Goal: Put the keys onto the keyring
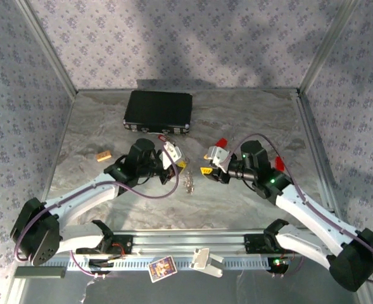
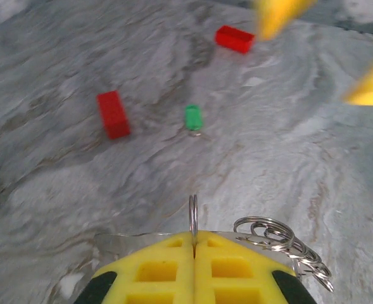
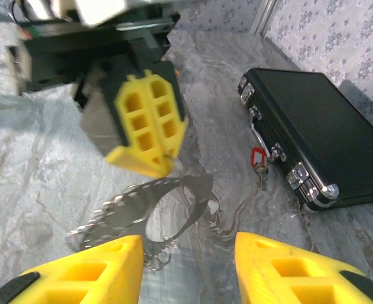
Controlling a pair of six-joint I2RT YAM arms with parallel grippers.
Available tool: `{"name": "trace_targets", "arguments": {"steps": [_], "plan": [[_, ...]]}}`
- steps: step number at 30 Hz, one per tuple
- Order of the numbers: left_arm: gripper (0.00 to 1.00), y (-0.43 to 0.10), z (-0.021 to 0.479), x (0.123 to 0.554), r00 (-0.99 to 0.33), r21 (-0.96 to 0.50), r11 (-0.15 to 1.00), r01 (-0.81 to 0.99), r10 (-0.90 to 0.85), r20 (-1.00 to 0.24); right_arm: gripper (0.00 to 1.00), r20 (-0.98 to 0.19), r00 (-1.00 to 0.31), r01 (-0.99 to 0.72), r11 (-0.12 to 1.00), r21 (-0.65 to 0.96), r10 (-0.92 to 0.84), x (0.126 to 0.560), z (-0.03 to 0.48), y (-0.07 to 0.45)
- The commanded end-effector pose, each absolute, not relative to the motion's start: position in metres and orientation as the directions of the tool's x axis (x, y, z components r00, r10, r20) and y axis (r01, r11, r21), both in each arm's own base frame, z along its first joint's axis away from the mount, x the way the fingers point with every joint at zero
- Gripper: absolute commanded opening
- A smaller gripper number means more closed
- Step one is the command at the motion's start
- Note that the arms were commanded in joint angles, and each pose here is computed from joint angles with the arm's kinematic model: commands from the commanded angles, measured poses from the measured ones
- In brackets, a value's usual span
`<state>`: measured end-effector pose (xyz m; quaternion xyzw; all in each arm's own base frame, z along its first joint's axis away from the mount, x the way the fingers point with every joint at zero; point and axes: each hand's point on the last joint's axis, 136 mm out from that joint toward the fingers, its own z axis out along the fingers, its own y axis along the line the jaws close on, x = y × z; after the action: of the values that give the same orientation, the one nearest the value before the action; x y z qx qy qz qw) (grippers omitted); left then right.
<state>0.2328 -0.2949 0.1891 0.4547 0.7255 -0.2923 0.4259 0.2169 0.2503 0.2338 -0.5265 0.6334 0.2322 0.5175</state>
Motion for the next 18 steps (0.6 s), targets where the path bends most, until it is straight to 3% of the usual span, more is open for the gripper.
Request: {"name": "trace_targets", "arguments": {"steps": [1, 3, 7, 12, 18], "plan": [[0.0, -0.281, 0.204, 0.247, -0.406, -0.138, 0.598, 0.79, 0.341, -0.848, 0.4, -0.914, 0.068, -0.945, 0.267, -0.187, -0.401, 0.193, 0.236, 0.262], [0.0, -0.276, 0.206, 0.251, -0.488, -0.188, 0.661, 0.726, 0.304, -0.818, 0.36, -0.919, 0.103, -0.968, 0.174, -0.181, -0.382, 0.171, 0.238, 0.278], [0.0, -0.268, 0.213, 0.254, -0.65, -0.301, 0.753, 0.585, 0.214, -0.729, 0.34, -0.947, 0.172, -0.971, 0.115, -0.209, -0.272, 0.147, 0.244, 0.307], [0.0, -0.26, 0.22, 0.256, -0.792, -0.396, 0.833, 0.388, 0.081, -0.605, 0.33, -0.964, 0.153, -0.959, 0.202, -0.198, -0.219, 0.161, 0.236, 0.325], [0.0, -0.263, 0.215, 0.248, -0.925, -0.503, 0.856, 0.117, -0.09, -0.368, 0.3, -0.968, 0.124, -0.918, 0.346, -0.195, -0.217, 0.197, 0.227, 0.336]]}}
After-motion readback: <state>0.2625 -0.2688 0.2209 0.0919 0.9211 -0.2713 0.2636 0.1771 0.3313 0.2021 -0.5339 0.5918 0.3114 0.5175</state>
